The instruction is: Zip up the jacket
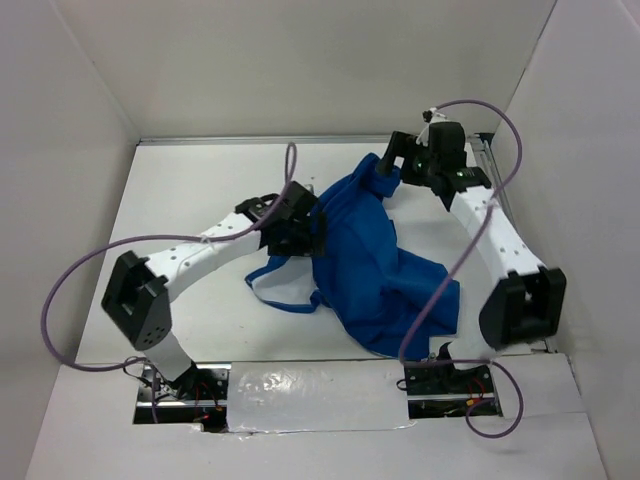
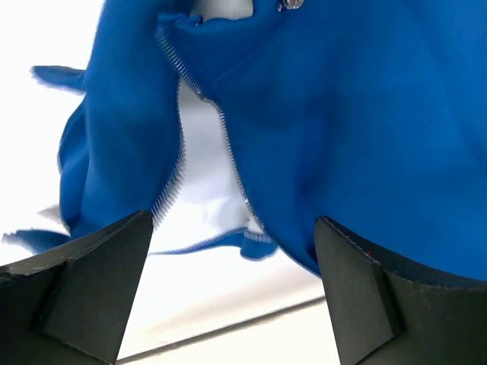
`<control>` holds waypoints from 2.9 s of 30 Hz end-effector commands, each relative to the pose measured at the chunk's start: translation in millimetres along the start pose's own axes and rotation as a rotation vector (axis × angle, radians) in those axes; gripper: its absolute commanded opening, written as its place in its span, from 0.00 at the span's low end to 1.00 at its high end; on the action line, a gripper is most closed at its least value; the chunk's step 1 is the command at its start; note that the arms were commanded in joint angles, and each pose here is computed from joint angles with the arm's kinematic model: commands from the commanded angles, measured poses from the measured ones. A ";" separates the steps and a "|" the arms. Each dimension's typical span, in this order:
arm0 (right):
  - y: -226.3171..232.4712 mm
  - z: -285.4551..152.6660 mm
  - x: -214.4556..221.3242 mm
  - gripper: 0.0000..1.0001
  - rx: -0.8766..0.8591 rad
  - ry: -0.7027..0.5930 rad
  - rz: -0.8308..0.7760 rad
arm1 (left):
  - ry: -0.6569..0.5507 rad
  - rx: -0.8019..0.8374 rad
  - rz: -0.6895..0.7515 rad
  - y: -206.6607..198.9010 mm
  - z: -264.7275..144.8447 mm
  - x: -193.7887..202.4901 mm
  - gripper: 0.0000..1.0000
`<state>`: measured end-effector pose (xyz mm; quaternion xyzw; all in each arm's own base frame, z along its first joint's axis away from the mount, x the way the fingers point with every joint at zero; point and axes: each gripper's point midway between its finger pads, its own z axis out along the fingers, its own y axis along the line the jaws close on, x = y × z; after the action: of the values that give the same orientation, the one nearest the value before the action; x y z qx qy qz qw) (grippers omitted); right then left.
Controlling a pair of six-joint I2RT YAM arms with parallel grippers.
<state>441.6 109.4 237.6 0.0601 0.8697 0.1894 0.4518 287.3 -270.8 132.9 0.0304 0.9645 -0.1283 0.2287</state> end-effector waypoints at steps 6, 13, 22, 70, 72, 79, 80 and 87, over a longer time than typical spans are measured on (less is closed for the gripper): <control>78.2 -43.0 77.6 1.00 -0.107 0.081 -0.109 | -0.102 0.038 -0.344 76.1 -76.8 5.1 0.99; 115.1 -12.3 162.7 1.00 -0.038 0.233 -0.243 | -0.023 -0.012 -0.608 134.9 -62.8 34.8 0.99; 122.3 51.5 199.5 1.00 0.271 0.259 -0.371 | -0.007 -0.057 -0.663 169.4 -33.9 39.1 0.99; -111.5 12.5 -118.5 1.00 0.425 -0.123 0.289 | 0.043 -0.190 -0.315 137.1 65.1 6.4 0.99; -75.1 -20.2 -119.0 1.00 0.403 -0.161 0.212 | 0.065 -0.217 -0.328 140.3 62.2 13.9 0.99; -37.7 -64.3 -6.8 1.00 0.359 -0.083 0.234 | 0.077 -0.265 -0.427 151.9 35.3 34.6 0.99; -36.4 -66.2 8.6 1.00 0.351 -0.069 0.248 | 0.074 -0.263 -0.446 155.9 32.4 34.9 0.99; -34.5 -89.6 116.4 1.00 0.275 0.023 0.305 | 0.128 -0.253 -0.483 167.1 29.5 70.4 0.99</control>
<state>311.0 76.4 187.7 0.2359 0.8854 0.1074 0.3857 272.7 -119.3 44.9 -0.2075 0.9635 -0.0591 0.1582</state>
